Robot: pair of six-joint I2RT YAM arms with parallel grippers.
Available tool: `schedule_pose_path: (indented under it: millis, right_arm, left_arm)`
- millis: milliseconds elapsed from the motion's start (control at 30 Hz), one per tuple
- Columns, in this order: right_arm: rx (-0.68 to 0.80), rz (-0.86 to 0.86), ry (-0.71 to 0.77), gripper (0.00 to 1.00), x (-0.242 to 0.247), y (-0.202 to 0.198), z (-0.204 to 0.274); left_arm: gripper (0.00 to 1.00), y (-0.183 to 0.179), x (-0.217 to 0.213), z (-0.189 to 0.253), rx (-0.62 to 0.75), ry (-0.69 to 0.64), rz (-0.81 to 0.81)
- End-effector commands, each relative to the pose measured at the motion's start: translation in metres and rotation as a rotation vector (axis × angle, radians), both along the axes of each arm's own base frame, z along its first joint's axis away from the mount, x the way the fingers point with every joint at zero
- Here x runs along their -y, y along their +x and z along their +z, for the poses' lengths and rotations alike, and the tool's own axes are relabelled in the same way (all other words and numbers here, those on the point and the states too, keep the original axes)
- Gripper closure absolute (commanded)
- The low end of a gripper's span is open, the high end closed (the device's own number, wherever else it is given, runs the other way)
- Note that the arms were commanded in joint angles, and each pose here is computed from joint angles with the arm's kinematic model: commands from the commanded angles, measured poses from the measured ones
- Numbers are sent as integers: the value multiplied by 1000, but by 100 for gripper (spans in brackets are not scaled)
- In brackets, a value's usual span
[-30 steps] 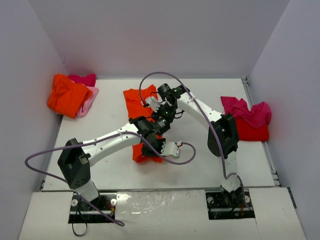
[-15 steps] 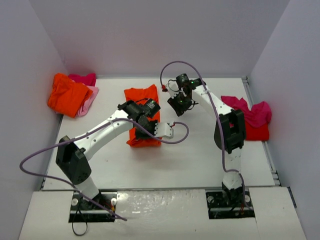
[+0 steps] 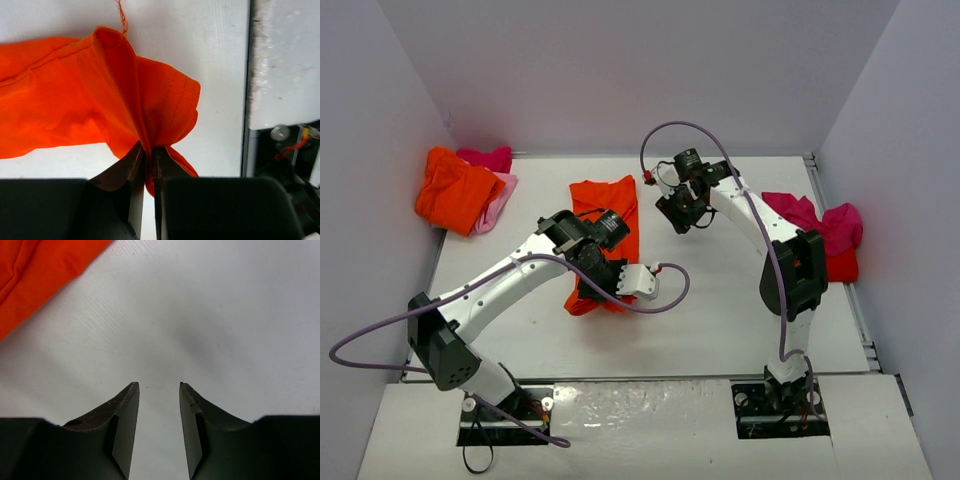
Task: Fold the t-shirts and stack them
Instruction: Fold the tshirt
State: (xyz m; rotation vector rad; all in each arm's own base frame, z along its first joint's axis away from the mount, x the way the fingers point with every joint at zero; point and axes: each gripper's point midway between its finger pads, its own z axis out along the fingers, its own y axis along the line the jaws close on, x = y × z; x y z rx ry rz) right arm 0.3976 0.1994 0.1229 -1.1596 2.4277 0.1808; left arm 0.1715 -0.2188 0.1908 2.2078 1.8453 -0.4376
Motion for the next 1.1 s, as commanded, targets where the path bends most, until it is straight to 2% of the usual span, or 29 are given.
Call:
schedule_pose_path:
  millis: [0, 167, 367, 600, 967, 1033, 1067]
  right_arm:
    - [74, -6, 33, 64, -4, 3, 30]
    - [54, -2, 32, 64, -8, 5, 21]
    - [52, 9, 30, 65, -9, 7, 17]
    - [54, 25, 43, 65, -12, 9, 10]
    - [80, -10, 60, 65, -12, 26, 3]
    - [98, -20, 65, 65, -13, 30, 2]
    - [109, -28, 61, 65, -13, 32, 1]
  left_arm:
    - [100, -23, 4, 43, -36, -107, -75]
    - [100, 3, 5, 32, 38, -33, -50]
    - [100, 52, 9, 0, 146, 57, -4]
    - [100, 113, 29, -28, 202, 28, 83]
    - [100, 189, 35, -67, 272, 22, 214]
    - [96, 207, 34, -73, 301, 17, 267]
    - [90, 216, 34, -75, 322, 18, 297]
